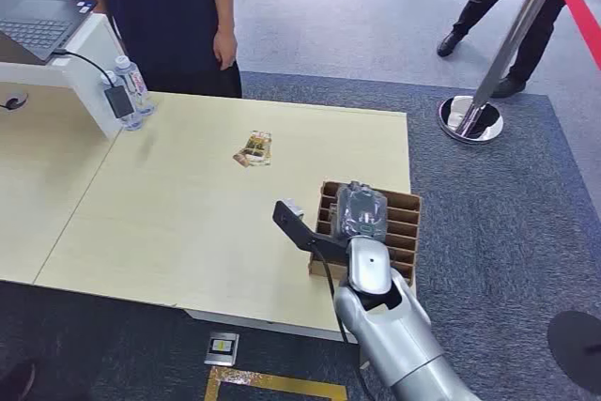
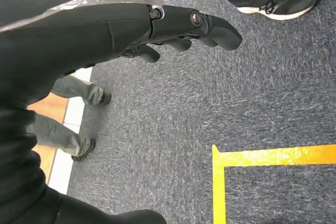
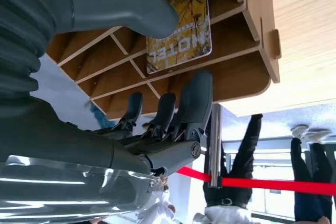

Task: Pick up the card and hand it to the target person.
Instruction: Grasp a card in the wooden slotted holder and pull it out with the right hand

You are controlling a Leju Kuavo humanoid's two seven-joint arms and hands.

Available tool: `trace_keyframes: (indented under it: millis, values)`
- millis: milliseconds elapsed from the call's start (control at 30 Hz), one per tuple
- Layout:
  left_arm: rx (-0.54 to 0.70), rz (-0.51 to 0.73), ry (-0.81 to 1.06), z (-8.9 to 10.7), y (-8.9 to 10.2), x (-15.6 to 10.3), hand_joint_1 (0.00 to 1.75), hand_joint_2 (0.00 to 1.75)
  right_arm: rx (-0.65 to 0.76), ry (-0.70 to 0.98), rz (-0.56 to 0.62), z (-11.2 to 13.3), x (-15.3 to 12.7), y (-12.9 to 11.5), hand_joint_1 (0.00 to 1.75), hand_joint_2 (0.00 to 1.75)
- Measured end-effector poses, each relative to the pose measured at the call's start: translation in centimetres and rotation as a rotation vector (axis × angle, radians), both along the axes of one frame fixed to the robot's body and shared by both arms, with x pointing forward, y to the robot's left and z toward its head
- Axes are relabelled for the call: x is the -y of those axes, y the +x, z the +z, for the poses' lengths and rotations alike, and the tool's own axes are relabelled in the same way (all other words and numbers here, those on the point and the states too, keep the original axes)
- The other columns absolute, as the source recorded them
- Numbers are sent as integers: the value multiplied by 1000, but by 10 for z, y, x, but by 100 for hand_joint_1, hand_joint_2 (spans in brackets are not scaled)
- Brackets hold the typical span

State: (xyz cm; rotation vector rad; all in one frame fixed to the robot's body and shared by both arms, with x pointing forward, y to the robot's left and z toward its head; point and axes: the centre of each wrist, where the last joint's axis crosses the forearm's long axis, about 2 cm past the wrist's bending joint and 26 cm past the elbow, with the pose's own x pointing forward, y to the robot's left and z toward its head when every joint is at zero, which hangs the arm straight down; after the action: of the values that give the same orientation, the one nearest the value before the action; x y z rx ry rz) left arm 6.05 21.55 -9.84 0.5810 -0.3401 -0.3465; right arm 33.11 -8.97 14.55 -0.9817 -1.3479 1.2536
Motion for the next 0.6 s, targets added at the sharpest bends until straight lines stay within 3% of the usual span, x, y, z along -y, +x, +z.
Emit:
trace_keyframes:
  millis: [600]
  values:
    - [2, -2, 0, 0, 0, 0, 0, 175, -1, -23, -15, -5, 0, -3, 86, 175]
